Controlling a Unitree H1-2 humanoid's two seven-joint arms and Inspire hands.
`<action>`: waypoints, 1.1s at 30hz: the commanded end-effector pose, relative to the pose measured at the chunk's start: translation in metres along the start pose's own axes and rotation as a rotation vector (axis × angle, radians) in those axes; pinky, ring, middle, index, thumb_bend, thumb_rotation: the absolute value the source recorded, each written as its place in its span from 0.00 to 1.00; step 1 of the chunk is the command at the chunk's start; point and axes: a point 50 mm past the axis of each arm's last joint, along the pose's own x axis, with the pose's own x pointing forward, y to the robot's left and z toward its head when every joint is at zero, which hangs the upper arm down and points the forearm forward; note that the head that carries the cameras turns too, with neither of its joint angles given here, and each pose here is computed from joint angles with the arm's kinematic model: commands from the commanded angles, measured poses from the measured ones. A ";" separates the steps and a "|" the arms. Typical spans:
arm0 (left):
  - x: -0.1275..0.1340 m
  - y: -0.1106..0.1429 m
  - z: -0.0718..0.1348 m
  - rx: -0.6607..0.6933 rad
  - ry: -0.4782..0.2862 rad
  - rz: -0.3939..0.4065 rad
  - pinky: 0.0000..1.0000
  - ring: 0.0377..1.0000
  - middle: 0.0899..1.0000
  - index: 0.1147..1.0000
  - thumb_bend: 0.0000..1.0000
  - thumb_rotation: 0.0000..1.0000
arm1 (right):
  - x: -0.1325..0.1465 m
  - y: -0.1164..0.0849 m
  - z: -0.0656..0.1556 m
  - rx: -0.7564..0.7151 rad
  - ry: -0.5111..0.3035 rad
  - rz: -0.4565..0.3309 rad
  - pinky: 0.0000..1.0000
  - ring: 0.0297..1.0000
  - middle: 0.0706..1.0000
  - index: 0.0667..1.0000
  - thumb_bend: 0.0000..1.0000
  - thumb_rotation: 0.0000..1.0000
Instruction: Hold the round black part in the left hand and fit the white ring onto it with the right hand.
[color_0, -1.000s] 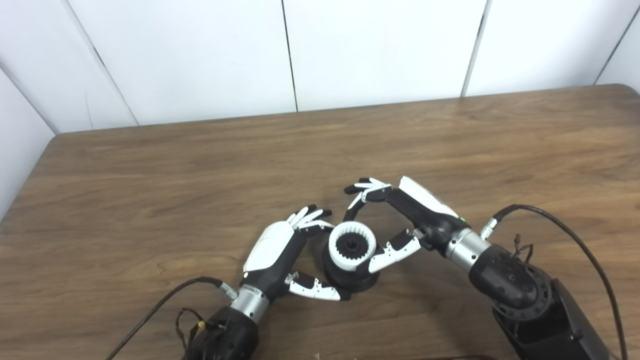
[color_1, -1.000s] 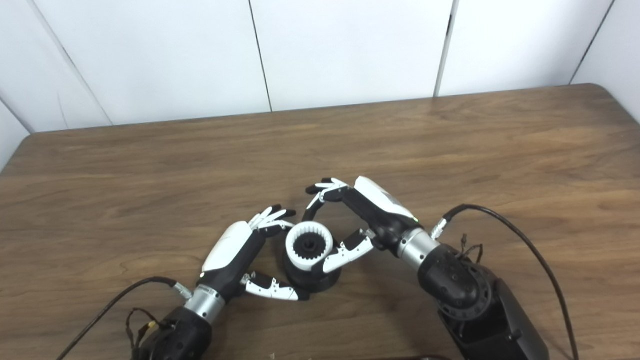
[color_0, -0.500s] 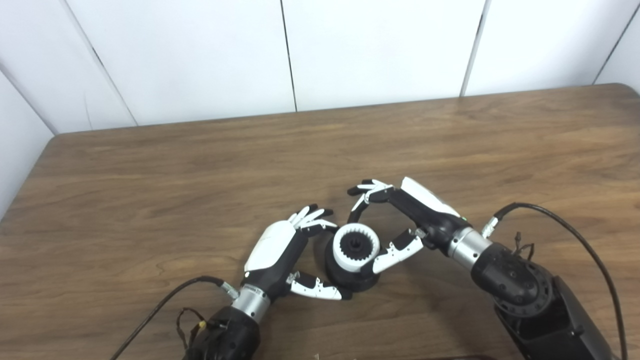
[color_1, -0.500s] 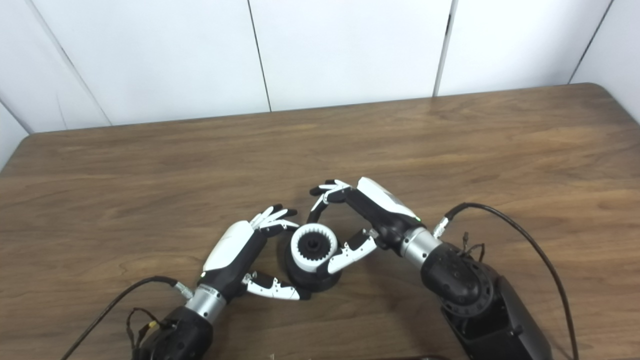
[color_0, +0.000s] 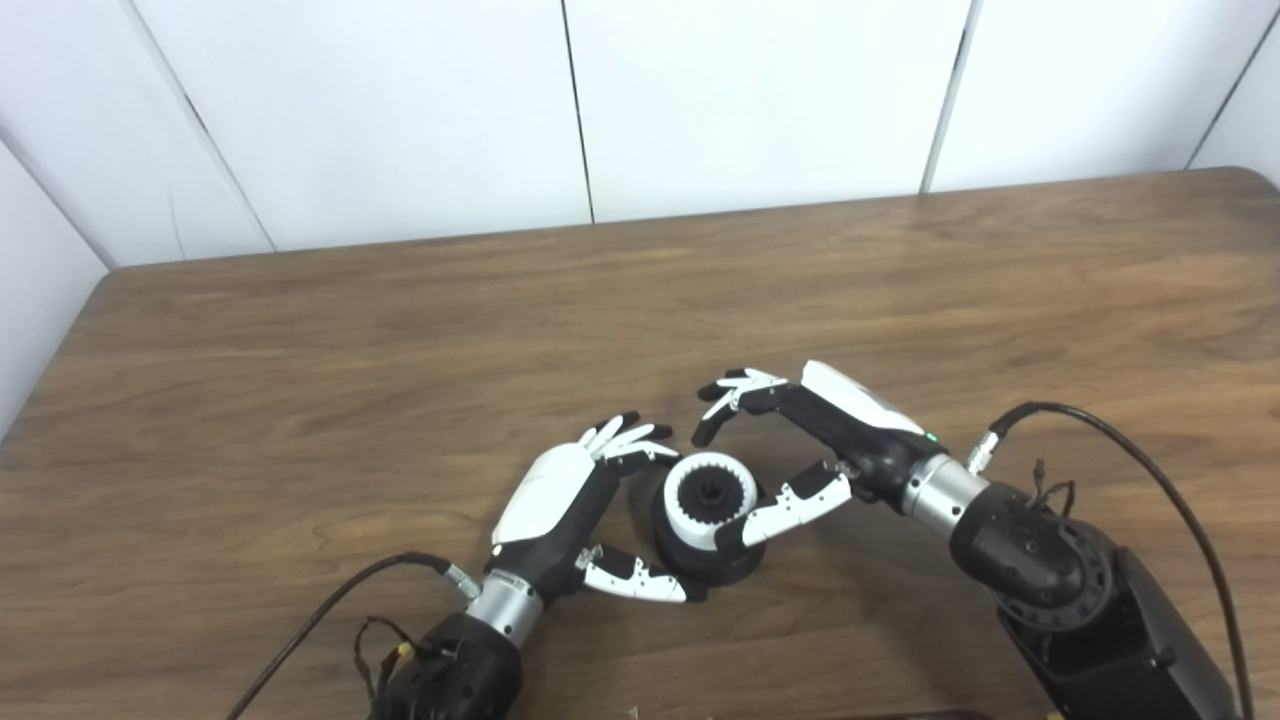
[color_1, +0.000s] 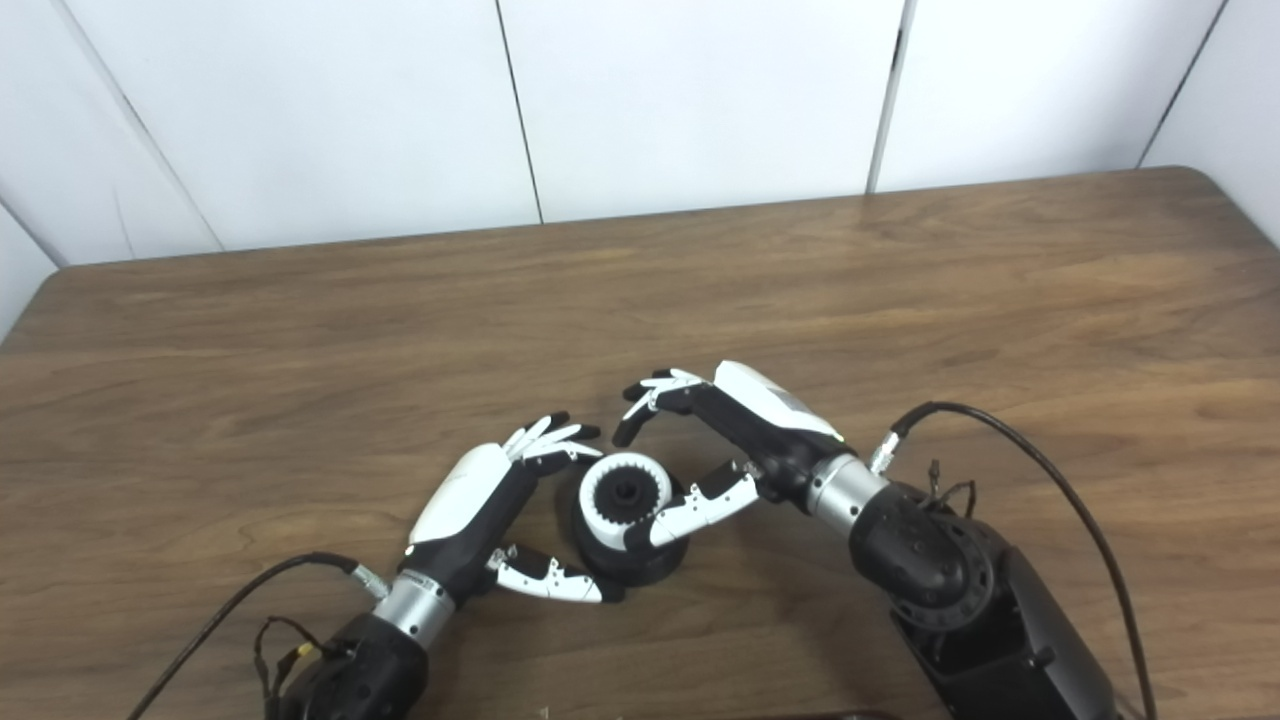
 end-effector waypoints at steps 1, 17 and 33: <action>0.006 0.013 0.009 0.007 -0.043 0.046 1.00 0.99 0.89 0.69 0.95 0.25 | 0.004 -0.015 0.010 -0.027 -0.040 -0.034 0.87 0.96 0.87 0.63 1.00 0.39; 0.000 0.027 0.003 -0.038 0.000 0.026 0.98 1.00 0.92 0.77 1.00 0.27 | 0.005 -0.021 0.006 -0.012 -0.033 -0.054 0.91 0.97 0.87 0.62 1.00 0.42; -0.041 0.066 -0.024 -0.063 0.025 0.048 0.93 0.99 0.93 0.88 1.00 0.32 | -0.001 -0.026 -0.002 0.035 -0.011 -0.156 0.84 0.93 0.90 0.74 1.00 0.48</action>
